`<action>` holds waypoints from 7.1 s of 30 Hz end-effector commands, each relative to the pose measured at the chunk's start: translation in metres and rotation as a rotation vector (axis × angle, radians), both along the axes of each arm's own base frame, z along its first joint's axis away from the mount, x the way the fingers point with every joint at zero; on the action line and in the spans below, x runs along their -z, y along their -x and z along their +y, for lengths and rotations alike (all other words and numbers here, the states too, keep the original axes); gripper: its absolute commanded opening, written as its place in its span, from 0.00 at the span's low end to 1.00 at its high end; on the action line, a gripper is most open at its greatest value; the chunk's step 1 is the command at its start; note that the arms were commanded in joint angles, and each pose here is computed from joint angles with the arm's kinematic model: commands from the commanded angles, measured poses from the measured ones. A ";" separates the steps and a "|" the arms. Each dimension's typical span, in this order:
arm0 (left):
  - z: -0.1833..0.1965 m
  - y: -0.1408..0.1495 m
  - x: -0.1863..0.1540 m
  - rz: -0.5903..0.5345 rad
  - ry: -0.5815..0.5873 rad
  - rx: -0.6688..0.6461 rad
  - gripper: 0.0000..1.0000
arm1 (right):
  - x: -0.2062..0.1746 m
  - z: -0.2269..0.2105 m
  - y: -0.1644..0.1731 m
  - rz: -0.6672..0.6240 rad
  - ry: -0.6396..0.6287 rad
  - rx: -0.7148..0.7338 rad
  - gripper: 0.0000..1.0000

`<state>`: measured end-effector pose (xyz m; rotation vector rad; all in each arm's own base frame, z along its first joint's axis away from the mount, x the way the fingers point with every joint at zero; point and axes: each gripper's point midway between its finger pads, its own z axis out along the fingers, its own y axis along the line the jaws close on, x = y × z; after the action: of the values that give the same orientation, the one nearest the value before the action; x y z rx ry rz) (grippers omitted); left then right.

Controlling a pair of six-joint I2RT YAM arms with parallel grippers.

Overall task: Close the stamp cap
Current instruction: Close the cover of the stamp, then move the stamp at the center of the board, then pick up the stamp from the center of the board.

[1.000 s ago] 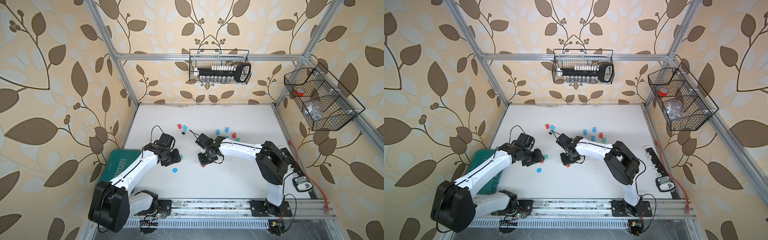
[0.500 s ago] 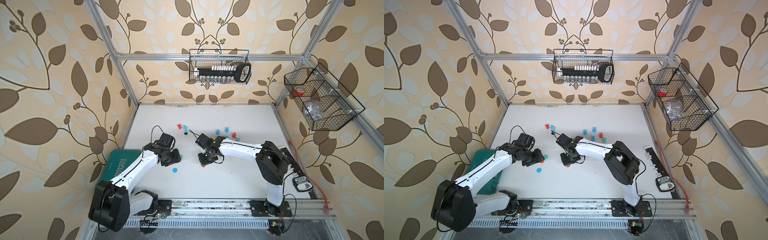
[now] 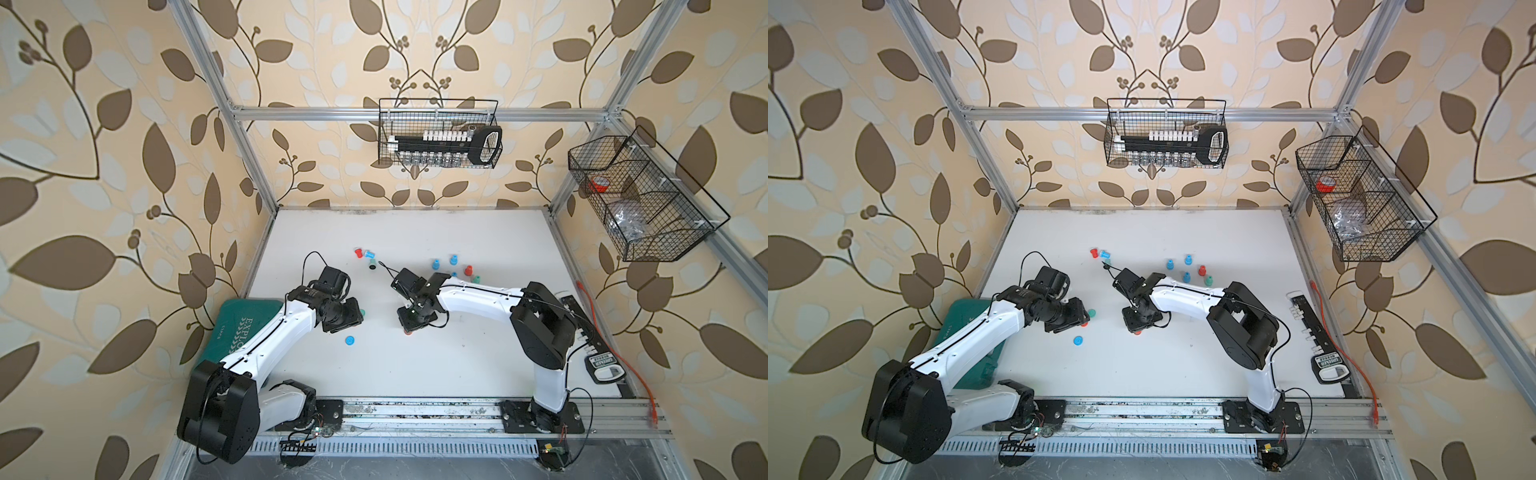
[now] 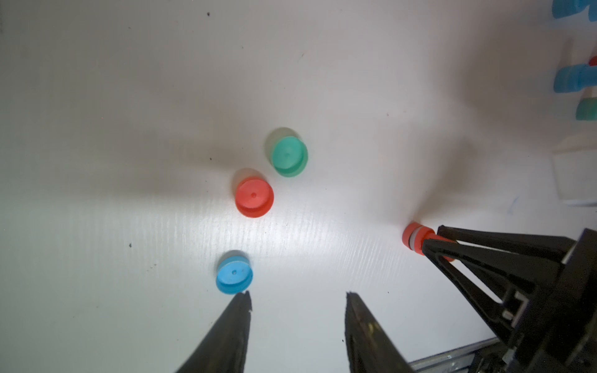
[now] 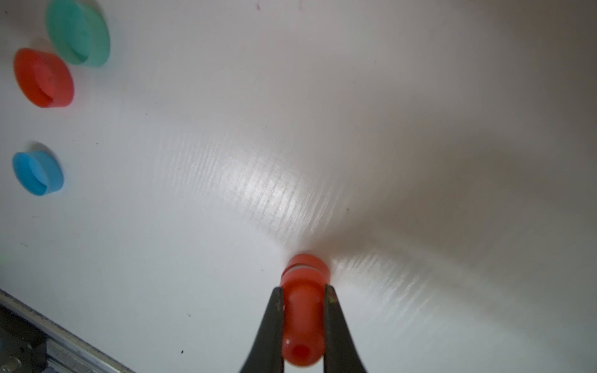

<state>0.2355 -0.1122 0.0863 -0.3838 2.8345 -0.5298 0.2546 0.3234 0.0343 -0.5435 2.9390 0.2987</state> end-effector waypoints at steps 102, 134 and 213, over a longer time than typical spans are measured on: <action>0.026 -0.255 -0.034 -0.133 -0.015 -0.043 0.65 | -0.131 -0.120 -0.149 -0.316 0.101 0.264 0.46; 0.021 -0.302 0.034 -0.019 -0.192 -0.124 0.61 | -0.098 -0.155 -0.143 -0.238 0.080 0.316 0.46; -0.063 -0.005 -0.098 0.137 0.423 -0.774 0.17 | -0.163 0.061 0.025 -0.277 -0.808 0.225 0.51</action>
<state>0.2391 -0.1774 0.1764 -1.5338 2.4253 -0.9128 0.2208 0.3765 0.1830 -0.1262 2.3517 1.1711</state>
